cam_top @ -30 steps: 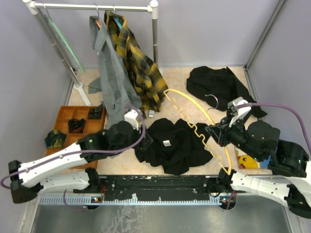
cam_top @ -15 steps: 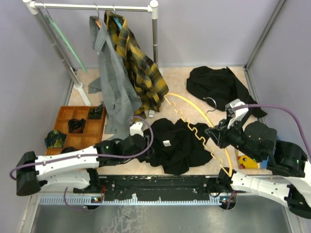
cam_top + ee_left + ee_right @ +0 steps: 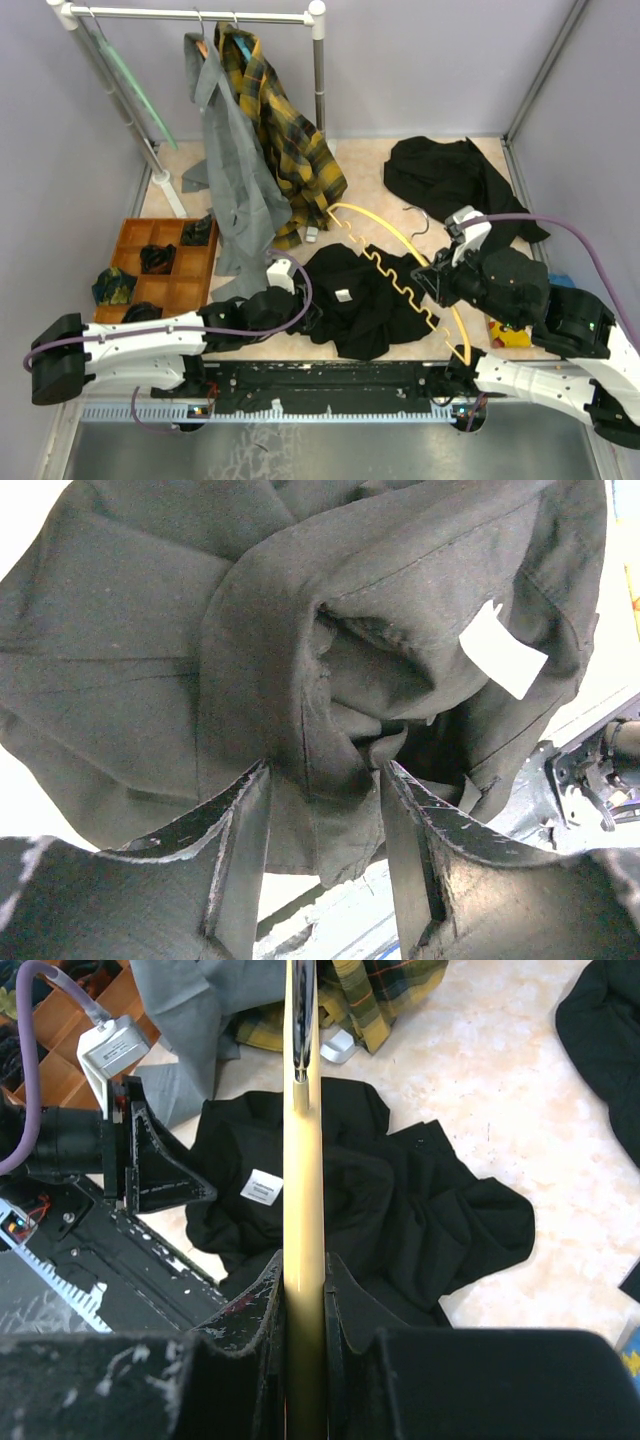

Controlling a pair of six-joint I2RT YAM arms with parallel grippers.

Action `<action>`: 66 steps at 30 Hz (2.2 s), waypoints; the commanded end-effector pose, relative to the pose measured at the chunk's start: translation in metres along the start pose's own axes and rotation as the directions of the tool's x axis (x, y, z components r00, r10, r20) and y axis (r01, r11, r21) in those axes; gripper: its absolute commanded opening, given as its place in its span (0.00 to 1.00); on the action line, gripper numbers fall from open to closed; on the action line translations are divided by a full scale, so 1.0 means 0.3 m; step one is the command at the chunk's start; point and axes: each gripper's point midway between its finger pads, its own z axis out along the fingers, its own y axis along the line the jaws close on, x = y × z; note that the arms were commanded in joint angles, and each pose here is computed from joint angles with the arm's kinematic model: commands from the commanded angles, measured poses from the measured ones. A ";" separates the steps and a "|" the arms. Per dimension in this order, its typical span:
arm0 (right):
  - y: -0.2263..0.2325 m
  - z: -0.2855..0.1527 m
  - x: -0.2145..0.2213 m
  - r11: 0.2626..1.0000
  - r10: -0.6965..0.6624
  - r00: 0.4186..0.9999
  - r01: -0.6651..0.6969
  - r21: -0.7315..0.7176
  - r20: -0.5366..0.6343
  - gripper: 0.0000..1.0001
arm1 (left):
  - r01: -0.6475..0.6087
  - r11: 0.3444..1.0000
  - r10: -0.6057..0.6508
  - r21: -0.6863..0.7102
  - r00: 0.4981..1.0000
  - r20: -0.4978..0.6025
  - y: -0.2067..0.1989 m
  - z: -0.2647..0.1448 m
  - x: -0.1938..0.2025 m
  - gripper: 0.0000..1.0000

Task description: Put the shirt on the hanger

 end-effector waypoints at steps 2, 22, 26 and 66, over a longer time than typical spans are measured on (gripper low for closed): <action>0.042 0.016 -0.068 0.999 0.026 0.997 -0.022 -0.045 0.072 0.00 | 0.011 0.994 -0.020 0.106 0.996 0.084 -0.080 0.000 -0.060 0.53; 0.074 -0.082 -0.038 0.979 -0.120 0.993 0.115 -0.170 -0.018 0.00 | -0.078 0.982 0.099 -0.172 0.988 0.119 0.060 -0.087 -0.164 0.01; 0.076 -0.117 -0.028 0.969 -0.174 0.980 0.154 -0.193 -0.092 0.00 | -0.125 0.976 0.141 -0.178 0.987 0.082 0.046 -0.116 -0.185 0.01; 0.232 0.032 -0.141 0.922 -0.182 0.976 0.213 -0.324 0.123 0.00 | -0.571 0.817 0.576 -0.083 0.799 0.170 -0.363 -0.365 -0.720 0.00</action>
